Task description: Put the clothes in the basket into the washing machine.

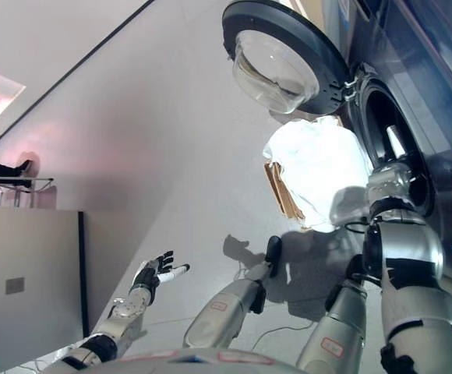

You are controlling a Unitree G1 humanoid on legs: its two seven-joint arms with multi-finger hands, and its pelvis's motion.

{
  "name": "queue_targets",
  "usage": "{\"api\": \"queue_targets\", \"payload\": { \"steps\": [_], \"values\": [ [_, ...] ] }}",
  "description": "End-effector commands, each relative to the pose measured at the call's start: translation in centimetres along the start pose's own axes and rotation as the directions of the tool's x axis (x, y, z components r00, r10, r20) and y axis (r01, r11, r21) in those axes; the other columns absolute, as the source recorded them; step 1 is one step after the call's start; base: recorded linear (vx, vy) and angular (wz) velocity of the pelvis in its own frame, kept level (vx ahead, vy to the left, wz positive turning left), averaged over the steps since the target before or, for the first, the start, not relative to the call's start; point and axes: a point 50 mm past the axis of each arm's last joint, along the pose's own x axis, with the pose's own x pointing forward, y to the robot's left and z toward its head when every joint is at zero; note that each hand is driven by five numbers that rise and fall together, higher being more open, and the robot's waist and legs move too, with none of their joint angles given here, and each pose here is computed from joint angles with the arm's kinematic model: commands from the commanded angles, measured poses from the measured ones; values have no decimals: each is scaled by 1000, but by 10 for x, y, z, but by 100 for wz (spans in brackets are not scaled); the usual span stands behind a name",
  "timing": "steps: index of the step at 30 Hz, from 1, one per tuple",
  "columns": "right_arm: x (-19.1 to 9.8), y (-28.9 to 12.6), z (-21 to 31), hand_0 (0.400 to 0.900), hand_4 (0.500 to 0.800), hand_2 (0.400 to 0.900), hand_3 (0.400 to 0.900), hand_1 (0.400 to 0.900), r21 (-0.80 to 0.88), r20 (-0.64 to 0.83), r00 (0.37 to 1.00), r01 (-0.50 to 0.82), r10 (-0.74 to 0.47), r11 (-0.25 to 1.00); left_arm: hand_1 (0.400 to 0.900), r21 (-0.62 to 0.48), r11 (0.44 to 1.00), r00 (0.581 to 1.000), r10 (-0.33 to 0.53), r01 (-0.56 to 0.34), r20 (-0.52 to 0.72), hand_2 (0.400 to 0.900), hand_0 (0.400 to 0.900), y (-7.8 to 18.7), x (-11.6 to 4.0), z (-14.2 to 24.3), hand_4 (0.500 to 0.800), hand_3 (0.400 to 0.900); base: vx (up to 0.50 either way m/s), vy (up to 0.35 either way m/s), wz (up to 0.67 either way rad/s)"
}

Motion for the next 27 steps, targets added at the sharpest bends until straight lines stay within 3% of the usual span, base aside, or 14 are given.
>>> {"api": "queue_targets", "payload": {
  "steps": [1, 6, 16, 20, 25, 27],
  "values": [
    [1, 4, 10, 900, 800, 900, 900, 900, -138, 50, 996, -65, 72, 988, 900, -9, 994, 993, 105, -105, -50, 900, 900, 30, 0, -9, 800, 900, -46, -3, -4],
    [-1, -10, -23, 900, 800, 900, 900, 900, -238, -31, 998, -67, 61, 969, 900, -12, 993, 990, 118, -119, -72, 900, 900, 33, -1, -13, 800, 900, -14, -1, -8],
    [-14, -97, -90, 900, 800, 900, 900, 900, -546, -174, 979, -6, -106, 838, 900, -11, 993, 991, 119, -120, -53, 900, 900, 31, 3, -4, 800, 900, -1, -8, -5],
    [-31, -137, -122, 900, 800, 900, 900, 900, -623, -243, 954, -14, -177, 782, 900, -21, 990, 985, 136, -139, -104, 900, 900, 34, 1, -15, 800, 900, 63, -25, -20],
    [-75, -213, -166, 900, 800, 900, 900, 900, -729, -388, 865, -76, -319, 680, 900, -18, 989, 963, 138, -146, -232, 900, 900, 36, -8, -44, 800, 900, 99, -24, -10],
    [-82, -223, -171, 900, 800, 900, 900, 900, -735, -405, 849, -81, -341, 673, 900, -21, 988, 958, 140, -150, -251, 900, 900, 37, -9, -48, 800, 900, 56, -19, -7]
  ]
}}
